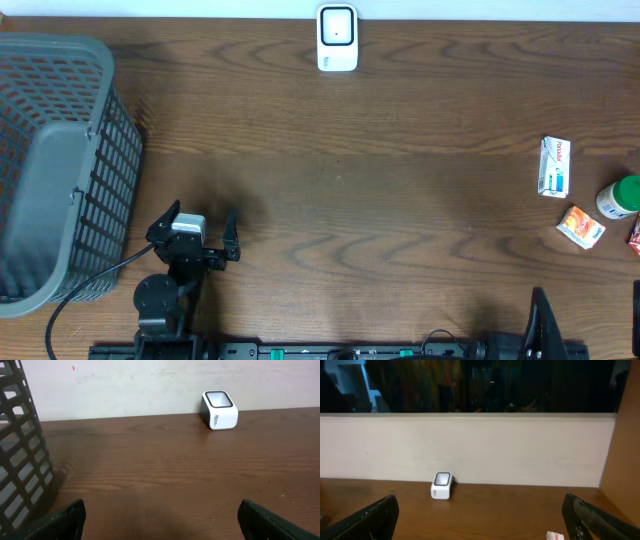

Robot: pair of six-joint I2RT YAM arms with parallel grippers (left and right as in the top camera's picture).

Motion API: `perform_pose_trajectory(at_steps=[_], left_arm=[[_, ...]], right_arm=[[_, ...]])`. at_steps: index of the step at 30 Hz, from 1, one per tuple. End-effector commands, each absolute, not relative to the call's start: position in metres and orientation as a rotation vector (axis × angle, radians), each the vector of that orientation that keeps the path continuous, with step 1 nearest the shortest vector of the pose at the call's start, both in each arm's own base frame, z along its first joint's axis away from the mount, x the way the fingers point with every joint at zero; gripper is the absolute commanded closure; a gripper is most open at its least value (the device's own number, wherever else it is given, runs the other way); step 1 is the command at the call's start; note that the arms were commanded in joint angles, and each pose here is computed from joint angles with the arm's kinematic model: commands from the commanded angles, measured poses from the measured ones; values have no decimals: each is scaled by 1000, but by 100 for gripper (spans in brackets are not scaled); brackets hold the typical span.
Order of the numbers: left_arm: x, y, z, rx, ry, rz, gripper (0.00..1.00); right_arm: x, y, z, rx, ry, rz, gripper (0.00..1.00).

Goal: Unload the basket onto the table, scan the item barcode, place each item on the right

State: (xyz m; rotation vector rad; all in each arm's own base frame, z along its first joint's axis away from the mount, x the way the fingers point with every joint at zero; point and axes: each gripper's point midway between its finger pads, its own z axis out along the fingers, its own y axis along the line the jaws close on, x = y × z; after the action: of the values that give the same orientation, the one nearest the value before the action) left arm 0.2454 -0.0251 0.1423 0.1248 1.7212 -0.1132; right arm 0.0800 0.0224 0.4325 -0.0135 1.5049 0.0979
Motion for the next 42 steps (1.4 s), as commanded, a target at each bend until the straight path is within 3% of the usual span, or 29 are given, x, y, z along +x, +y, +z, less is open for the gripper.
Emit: perform_pose_trajectory(at_steps=[1,21,28,35,42], left_arm=[[243,-28,127,147,1771,-123,4],[243,-28,127,147,1771,-123,4],[243,-28,127,147,1771,-123,4],[243,-28,127,147,1771,-123,4],[243,-28,127,147,1771,-123,4]], right_arm=[[89,20,422,4,1540,107,1],[186,33,315,-95,1435,218,1],[228,24,237,8,1511,213,1],[245,22,171,61,1609,209,1],[245,21,157,55,1647,189,1]])
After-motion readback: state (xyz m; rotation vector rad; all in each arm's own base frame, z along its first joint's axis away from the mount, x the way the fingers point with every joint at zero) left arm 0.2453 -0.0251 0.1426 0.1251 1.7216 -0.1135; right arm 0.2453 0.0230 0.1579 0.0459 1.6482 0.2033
